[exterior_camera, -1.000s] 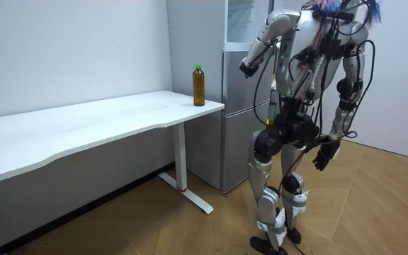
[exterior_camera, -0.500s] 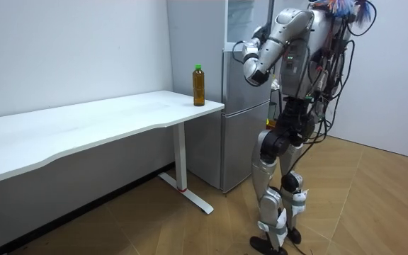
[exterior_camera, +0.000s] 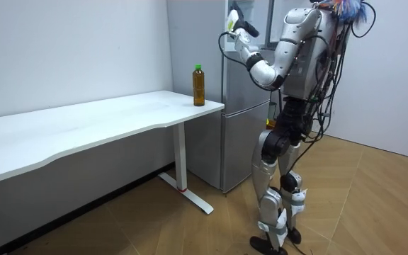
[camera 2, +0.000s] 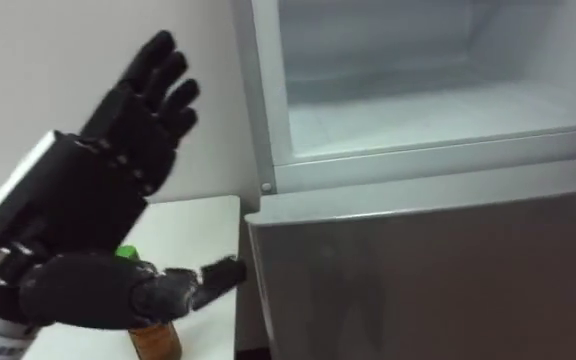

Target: Put the bottle in the upper fridge

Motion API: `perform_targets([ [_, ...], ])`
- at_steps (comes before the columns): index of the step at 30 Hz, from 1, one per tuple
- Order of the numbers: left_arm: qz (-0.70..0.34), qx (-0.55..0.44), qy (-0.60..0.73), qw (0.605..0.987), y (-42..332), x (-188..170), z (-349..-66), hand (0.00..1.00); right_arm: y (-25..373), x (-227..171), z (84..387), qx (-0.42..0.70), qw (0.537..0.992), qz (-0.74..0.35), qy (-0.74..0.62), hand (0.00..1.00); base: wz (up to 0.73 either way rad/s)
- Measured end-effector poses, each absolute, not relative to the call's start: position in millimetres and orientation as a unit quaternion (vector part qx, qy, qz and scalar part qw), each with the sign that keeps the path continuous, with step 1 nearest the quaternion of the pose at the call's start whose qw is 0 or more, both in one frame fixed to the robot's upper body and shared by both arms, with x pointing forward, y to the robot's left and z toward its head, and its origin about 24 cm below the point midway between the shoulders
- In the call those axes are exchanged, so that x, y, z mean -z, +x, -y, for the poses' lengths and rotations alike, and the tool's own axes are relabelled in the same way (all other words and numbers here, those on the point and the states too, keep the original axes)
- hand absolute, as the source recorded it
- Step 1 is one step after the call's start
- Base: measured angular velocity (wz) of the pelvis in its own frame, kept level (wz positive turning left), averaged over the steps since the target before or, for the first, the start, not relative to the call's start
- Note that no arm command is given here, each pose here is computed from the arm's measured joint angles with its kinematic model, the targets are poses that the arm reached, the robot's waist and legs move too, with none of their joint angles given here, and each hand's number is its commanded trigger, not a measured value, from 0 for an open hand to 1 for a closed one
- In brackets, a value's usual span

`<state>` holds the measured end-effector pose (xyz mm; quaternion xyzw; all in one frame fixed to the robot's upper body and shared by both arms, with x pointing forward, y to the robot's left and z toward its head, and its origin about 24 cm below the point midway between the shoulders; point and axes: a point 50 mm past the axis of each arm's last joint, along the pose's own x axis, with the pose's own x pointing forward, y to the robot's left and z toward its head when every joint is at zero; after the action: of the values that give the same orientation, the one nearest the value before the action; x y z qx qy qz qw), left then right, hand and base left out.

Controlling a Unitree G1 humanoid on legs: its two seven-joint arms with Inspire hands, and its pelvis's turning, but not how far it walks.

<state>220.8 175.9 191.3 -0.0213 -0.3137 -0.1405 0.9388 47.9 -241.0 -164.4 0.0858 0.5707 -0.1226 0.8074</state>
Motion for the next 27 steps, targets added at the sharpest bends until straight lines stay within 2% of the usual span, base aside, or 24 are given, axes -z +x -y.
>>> perform_targets([
  [4,0.323,0.042,-0.001,0.946,215,-190,-199,0.00,46,165,239,0.124,0.809,-0.569,0.084,0.00,0.18],
  [10,0.345,-0.107,0.038,0.932,200,-194,-236,0.00,31,166,241,0.147,0.801,-0.573,0.095,0.00,0.11],
  [15,0.309,-0.189,0.055,0.931,186,-180,-259,0.00,27,165,243,0.162,0.798,-0.573,0.093,0.00,0.14],
  [20,0.232,-0.285,0.042,0.929,178,-146,-286,0.00,15,162,248,0.188,0.798,-0.564,0.101,0.00,0.11],
  [27,0.117,-0.366,-0.006,0.923,170,-90,-306,0.00,7,161,248,0.199,0.792,-0.568,0.100,0.00,-0.02],
])
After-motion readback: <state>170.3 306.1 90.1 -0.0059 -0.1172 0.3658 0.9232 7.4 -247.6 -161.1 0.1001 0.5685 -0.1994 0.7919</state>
